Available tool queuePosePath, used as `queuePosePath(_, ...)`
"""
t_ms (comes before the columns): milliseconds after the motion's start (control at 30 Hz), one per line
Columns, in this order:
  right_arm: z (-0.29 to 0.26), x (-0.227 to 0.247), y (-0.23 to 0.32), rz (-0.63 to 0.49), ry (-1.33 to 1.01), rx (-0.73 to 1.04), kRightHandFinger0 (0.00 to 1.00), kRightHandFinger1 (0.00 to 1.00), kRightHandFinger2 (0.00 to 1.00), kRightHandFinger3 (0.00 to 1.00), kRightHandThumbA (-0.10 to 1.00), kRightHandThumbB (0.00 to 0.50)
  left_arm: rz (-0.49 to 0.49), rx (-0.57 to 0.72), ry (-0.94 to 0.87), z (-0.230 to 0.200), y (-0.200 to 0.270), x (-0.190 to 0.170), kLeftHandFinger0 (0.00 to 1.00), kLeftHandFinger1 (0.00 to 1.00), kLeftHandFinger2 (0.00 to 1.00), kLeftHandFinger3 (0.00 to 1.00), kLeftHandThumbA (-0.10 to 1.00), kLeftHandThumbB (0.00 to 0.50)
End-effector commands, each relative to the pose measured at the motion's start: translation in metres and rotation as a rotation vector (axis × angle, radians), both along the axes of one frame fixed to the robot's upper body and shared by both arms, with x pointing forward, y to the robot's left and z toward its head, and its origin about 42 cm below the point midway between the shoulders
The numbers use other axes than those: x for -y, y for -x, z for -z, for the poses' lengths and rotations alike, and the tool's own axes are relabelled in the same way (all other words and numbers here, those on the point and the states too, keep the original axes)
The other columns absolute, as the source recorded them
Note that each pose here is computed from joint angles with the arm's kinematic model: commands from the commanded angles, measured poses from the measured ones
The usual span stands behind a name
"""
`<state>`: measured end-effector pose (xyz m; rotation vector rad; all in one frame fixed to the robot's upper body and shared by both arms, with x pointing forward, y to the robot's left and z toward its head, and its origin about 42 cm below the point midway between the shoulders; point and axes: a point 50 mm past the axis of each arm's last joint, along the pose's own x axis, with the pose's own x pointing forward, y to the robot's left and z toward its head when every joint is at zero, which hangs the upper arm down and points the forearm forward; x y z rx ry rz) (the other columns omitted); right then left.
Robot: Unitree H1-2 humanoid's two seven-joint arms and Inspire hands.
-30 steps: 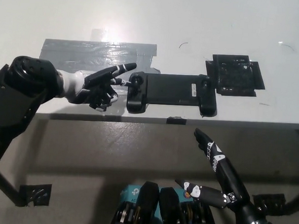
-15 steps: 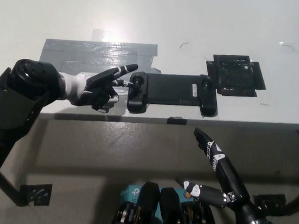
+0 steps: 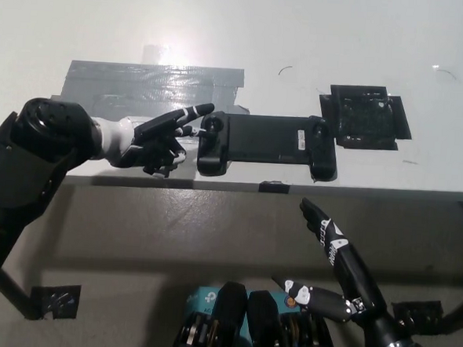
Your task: A controller is being placed at the center of the desk near the left hand and the robot uses its left hand's index finger to press a button at the left area of the controller
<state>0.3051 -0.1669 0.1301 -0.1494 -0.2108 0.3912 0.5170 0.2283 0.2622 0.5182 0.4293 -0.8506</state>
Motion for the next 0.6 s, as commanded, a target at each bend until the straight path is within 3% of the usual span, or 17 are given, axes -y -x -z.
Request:
queuePosePath(0,-0.004,-0.002,0.004,-0.023,-0.006,0.038,1.00,1.00,1.00,1.00,0.80,0.263,0.008,-0.088,-0.054,0.037,0.013,0.002,0.00,0.00,0.15,1.00,1.00,0.452)
queuePosePath(67,-0.002,-0.002,0.005,-0.024,-0.012,0.033,1.00,1.00,1.00,1.00,0.79,0.255,0.015,-0.093,-0.082,0.049,0.017,0.001,0.00,0.00,0.20,1.00,1.00,0.462)
queuePosePath(167,-0.001,-0.001,0.005,-0.025,-0.013,0.034,1.00,1.00,1.00,1.00,0.78,0.253,0.003,-0.143,-0.088,0.063,0.021,0.000,0.00,0.00,0.06,1.00,1.00,0.475)
queuePosePath(567,0.002,-0.001,0.008,-0.022,-0.013,0.028,1.00,1.00,1.00,1.00,0.76,0.251,0.044,-0.143,-0.135,0.090,0.035,-0.008,0.00,0.00,0.03,1.00,1.00,0.488)
